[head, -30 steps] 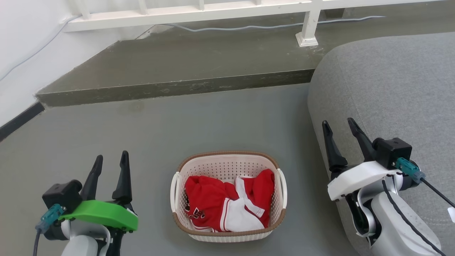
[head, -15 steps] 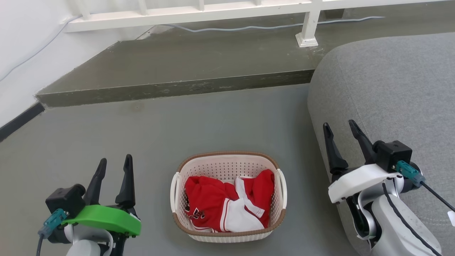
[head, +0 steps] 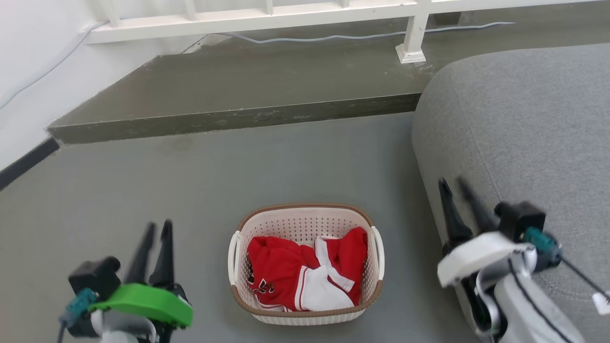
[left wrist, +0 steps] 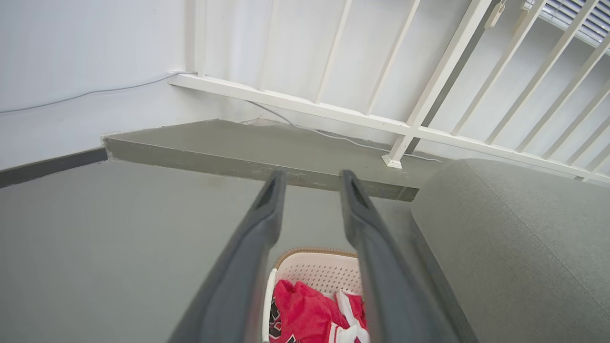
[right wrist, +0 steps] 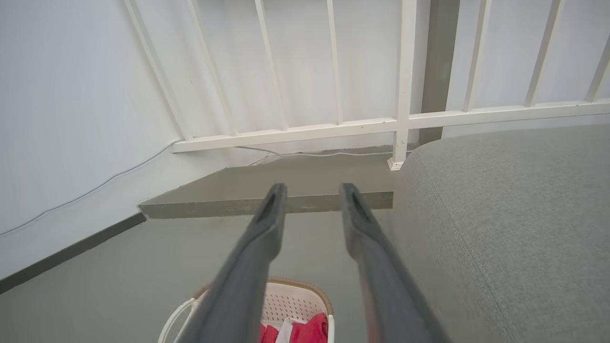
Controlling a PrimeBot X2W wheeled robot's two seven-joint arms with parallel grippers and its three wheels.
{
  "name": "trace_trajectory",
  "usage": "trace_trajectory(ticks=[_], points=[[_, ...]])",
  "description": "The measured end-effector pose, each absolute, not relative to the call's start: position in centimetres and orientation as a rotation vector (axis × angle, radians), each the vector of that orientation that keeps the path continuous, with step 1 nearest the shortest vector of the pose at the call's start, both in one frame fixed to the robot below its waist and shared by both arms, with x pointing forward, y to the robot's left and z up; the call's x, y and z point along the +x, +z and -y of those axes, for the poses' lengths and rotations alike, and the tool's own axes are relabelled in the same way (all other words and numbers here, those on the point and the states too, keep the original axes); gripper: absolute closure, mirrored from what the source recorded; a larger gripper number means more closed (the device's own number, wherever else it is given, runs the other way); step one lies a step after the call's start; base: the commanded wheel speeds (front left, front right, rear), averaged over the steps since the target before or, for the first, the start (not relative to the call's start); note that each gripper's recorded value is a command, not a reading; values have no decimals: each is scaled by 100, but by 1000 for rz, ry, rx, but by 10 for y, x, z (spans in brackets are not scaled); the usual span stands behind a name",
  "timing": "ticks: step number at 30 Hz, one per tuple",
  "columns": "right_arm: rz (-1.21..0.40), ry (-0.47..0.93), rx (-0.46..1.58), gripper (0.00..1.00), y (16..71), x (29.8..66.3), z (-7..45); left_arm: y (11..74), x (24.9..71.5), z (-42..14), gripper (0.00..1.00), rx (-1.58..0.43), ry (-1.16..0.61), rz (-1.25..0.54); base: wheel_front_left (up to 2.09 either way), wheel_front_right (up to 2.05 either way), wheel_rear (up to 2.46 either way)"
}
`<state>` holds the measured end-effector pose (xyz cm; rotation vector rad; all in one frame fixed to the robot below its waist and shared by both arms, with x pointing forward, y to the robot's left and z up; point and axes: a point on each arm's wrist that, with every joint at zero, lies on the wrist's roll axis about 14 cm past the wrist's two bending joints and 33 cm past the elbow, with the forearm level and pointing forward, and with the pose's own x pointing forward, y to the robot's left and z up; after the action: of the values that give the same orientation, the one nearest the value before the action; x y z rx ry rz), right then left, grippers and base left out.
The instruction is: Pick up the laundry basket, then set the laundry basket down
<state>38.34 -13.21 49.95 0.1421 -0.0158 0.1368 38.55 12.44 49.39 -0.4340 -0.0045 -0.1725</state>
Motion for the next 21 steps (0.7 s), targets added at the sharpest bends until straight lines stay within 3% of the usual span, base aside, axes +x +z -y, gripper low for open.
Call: trace_trajectory(ticks=[4, 21], points=[[-61, 127, 157, 100, 474, 369, 130, 475, 377, -121, 100, -446, -161, -56, 0, 0, 0], [-104, 61, 375, 100, 472, 374, 142, 468, 377, -135, 100, -616, -91, -103, 0, 0, 0]])
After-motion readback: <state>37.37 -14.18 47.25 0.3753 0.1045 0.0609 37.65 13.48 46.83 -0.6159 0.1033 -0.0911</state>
